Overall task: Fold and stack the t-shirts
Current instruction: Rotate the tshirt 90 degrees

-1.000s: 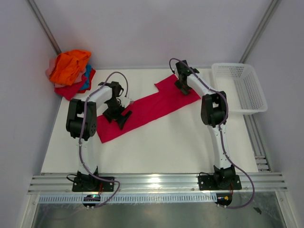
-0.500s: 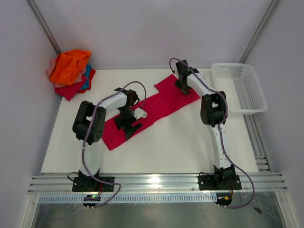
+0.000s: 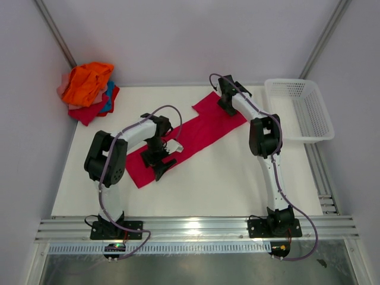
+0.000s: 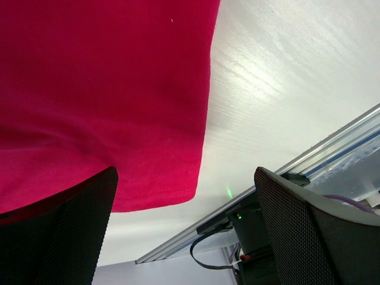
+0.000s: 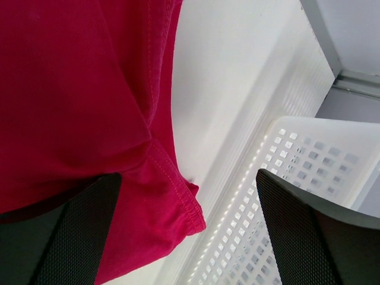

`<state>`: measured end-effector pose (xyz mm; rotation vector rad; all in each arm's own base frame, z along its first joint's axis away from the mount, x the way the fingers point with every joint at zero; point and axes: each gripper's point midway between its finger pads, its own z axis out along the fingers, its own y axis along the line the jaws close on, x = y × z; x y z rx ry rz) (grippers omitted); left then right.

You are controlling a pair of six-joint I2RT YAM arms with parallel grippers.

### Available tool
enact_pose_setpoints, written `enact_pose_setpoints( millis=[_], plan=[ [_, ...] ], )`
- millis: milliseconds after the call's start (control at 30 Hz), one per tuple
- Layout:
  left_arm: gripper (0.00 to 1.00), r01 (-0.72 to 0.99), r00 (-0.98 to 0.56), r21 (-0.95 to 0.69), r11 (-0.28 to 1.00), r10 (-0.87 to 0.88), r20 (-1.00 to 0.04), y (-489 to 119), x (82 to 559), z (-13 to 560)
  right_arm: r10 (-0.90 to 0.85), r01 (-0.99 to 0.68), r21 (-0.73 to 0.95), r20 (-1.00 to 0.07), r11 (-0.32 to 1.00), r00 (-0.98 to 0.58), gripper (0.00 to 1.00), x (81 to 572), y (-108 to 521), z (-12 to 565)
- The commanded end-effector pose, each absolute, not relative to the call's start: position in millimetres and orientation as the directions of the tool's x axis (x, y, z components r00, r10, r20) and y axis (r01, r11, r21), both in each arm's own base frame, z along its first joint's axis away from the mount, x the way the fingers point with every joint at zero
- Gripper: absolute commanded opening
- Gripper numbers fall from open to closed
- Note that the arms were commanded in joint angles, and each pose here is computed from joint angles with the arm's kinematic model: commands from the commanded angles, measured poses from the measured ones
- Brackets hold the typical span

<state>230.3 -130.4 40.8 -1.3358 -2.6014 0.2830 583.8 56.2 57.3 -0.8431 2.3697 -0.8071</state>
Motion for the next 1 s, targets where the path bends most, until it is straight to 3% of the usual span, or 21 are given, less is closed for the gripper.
enact_pose_setpoints(
  millis=[0, 433, 700, 867, 967],
  plan=[
    [0.99, 0.774, -0.582, -0.271, 0.573, 0.812, 0.055, -135.0, 225.7, 52.1, -0.691, -0.319, -0.709, -0.322, 0.629, -0.647, 0.99, 608.9, 60.4, 80.3],
    [0.99, 0.752, -0.631, -0.248, 0.611, 0.776, -0.001, -144.2, 234.9, 65.6, -0.688, -0.321, -0.677, -0.379, 0.662, -0.619, 0.99, 612.8, 88.5, 75.5],
    [0.99, 0.793, -0.606, 0.028, 0.609, 0.792, -0.075, -128.1, 296.7, 64.8, -0.692, -0.33, -0.679, -0.366, 0.656, -0.622, 0.99, 608.9, 95.5, 71.6],
    [0.99, 0.717, -0.678, 0.063, 0.694, 0.715, -0.169, -131.7, 341.7, 81.5, -0.687, -0.33, -0.679, -0.357, 0.656, -0.632, 1.0, 601.4, 91.2, 72.2],
    [0.99, 0.671, -0.718, 0.123, 0.731, 0.682, -0.14, -114.3, 361.7, 75.4, -0.687, -0.325, -0.683, -0.357, 0.654, -0.633, 1.0, 600.7, 90.0, 75.5]
  ],
)
